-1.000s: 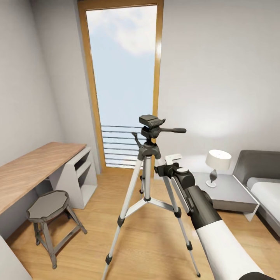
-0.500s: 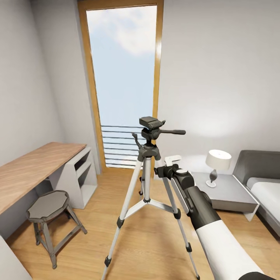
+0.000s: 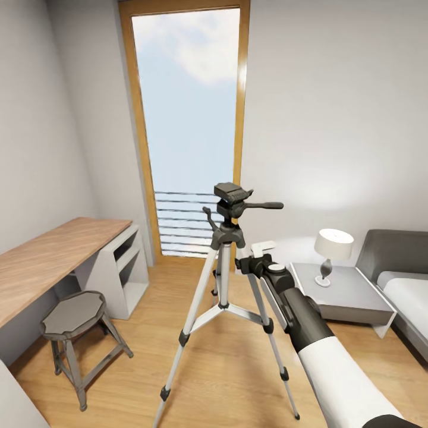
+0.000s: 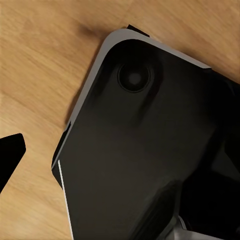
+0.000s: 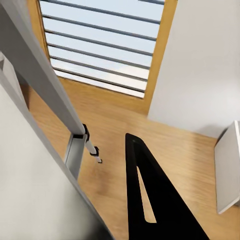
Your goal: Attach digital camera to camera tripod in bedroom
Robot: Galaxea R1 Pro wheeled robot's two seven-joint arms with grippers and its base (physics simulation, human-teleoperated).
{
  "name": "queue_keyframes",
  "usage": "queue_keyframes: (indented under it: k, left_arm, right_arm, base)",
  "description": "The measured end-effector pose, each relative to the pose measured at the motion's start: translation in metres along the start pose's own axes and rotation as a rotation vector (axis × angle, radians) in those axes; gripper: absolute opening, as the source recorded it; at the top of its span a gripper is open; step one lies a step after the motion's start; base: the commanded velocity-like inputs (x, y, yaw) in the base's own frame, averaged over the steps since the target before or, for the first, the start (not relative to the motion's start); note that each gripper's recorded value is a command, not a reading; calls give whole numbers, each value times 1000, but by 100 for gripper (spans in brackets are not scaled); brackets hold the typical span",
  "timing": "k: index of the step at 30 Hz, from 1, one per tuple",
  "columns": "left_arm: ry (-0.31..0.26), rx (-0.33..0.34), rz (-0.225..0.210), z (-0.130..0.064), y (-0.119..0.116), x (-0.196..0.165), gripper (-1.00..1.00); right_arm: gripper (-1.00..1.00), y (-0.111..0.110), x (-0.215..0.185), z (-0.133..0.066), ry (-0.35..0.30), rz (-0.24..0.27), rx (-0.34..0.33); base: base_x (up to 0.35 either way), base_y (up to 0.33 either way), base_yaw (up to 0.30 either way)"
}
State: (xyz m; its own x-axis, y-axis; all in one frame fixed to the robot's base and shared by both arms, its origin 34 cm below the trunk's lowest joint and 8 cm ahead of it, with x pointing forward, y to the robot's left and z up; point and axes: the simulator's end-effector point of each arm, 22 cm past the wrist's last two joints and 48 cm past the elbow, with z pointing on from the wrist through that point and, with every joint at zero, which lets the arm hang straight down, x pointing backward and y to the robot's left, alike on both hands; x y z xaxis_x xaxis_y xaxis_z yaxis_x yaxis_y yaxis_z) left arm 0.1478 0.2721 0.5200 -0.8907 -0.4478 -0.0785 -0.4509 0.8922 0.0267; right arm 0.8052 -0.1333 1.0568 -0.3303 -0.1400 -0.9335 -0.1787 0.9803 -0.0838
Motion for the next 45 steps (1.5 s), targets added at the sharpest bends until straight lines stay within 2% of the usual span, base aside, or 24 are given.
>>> queue_keyframes:
  k: [10,26,42,43,45]
  left_arm:
    - [0,0,0,0,0,0,100]
    - [0,0,0,0,0,0,100]
    - [0,0,0,0,0,0,100]
    - [0,0,0,0,0,0,100]
    - [0,0,0,0,0,0,100]
  right_arm:
    - [-100,0,4,2,4,1,1]
    - [-100,-2,32,14,40,6,3]
    - [-100,-1,35,16,38,14,-1]
    - [100,-1,34,16,35,14,0]
    - [100,0,31,16,23,19,-3]
  base:
    - [0,0,0]
    - [0,0,0]
    - [0,0,0]
    - [0,0,0]
    - [0,0,0]
